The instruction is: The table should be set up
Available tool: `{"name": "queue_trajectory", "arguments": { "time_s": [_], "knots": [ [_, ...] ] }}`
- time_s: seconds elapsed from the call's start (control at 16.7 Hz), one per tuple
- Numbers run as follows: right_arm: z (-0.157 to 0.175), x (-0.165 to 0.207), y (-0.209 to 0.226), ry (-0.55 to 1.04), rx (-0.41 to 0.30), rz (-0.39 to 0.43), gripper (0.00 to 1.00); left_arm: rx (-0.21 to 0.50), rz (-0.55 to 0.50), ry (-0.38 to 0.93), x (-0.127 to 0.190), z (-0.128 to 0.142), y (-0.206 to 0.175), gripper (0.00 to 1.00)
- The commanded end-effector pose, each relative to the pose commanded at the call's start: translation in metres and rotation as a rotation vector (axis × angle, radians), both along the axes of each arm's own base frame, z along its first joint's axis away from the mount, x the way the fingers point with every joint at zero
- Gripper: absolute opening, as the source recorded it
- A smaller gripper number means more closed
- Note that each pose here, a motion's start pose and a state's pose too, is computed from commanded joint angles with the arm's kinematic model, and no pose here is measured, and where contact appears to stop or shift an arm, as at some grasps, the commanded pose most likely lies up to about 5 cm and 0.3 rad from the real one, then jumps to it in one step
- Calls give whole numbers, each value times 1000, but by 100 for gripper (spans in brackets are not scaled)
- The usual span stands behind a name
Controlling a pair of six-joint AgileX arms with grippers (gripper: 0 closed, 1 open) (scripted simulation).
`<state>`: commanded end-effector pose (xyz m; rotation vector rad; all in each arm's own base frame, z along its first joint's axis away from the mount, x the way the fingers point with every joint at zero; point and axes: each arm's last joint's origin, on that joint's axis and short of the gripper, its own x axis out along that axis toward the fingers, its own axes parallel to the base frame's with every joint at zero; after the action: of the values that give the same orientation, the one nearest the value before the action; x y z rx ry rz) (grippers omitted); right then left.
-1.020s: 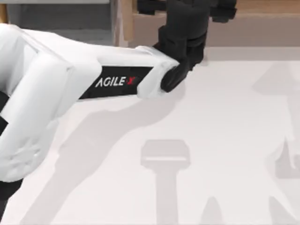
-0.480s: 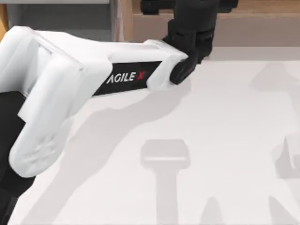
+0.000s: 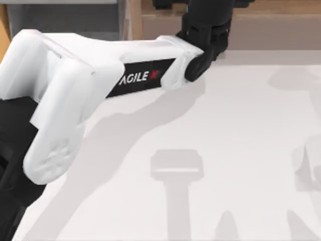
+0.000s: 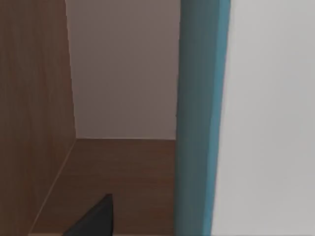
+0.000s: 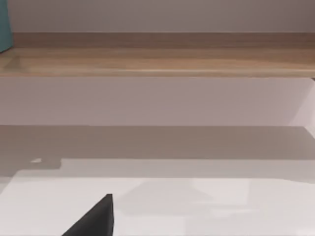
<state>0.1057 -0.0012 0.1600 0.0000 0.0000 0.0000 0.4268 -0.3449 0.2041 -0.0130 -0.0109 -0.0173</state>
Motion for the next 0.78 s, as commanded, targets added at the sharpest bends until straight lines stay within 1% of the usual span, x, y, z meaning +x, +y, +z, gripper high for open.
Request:
{"name": "queue_trajectory", "arguments": {
  "time_s": [0.12, 0.78],
  "knots": [
    [0, 0, 0, 0, 0, 0, 100, 0, 0, 0, 0, 0, 0, 100],
    [0, 0, 0, 0, 0, 0, 100, 0, 0, 0, 0, 0, 0, 17]
  ]
}}
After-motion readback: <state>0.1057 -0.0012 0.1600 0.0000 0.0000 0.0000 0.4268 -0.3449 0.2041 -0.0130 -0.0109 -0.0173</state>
